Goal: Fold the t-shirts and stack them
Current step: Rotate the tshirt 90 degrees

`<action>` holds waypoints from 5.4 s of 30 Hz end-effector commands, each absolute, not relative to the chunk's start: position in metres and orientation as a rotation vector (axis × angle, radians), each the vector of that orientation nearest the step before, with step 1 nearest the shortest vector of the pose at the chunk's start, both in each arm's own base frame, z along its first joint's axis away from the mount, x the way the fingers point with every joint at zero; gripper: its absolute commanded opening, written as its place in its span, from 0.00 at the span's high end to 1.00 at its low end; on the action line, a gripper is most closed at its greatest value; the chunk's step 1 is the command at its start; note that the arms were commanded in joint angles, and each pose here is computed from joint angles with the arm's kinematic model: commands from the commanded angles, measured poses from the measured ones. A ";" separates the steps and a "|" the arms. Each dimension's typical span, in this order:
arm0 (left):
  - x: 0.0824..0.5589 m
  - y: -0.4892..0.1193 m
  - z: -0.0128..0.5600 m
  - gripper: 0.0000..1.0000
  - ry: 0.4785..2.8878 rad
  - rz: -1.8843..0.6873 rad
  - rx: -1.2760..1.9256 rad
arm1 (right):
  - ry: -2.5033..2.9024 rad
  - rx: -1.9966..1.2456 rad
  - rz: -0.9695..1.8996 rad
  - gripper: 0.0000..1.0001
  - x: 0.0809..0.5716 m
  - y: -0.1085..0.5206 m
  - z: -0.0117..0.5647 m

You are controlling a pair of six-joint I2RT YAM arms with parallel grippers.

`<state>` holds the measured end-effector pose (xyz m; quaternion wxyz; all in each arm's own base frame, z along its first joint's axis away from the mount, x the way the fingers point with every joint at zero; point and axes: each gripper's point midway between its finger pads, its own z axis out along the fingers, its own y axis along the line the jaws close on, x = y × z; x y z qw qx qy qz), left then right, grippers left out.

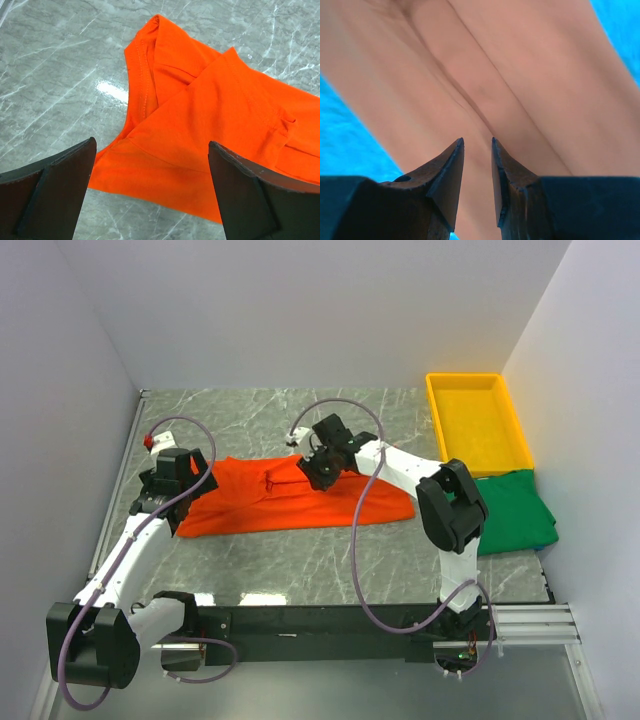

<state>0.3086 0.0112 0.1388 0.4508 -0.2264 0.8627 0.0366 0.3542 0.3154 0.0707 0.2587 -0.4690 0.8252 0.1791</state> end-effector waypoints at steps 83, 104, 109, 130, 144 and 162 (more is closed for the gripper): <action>0.311 0.008 0.138 0.01 2.141 0.078 -0.569 | 2.561 0.195 -0.103 0.72 0.398 0.050 0.050; 0.309 -0.001 0.091 0.10 2.286 0.063 -0.836 | 2.584 -0.172 0.112 0.62 0.330 0.152 0.056; 0.316 0.003 0.069 0.11 2.350 0.104 -0.898 | 2.626 -0.245 0.108 0.62 0.322 0.167 0.037; 0.397 0.040 0.021 0.12 2.501 0.420 -0.882 | 2.919 -0.561 0.131 0.63 0.222 0.198 -0.020; 0.543 -0.022 0.026 0.03 2.383 0.370 -0.441 | 2.874 -1.207 0.638 0.64 0.094 0.340 0.015; 0.539 -0.042 0.215 0.00 1.976 0.227 -0.639 | 2.566 -0.980 0.297 0.62 0.149 0.308 0.081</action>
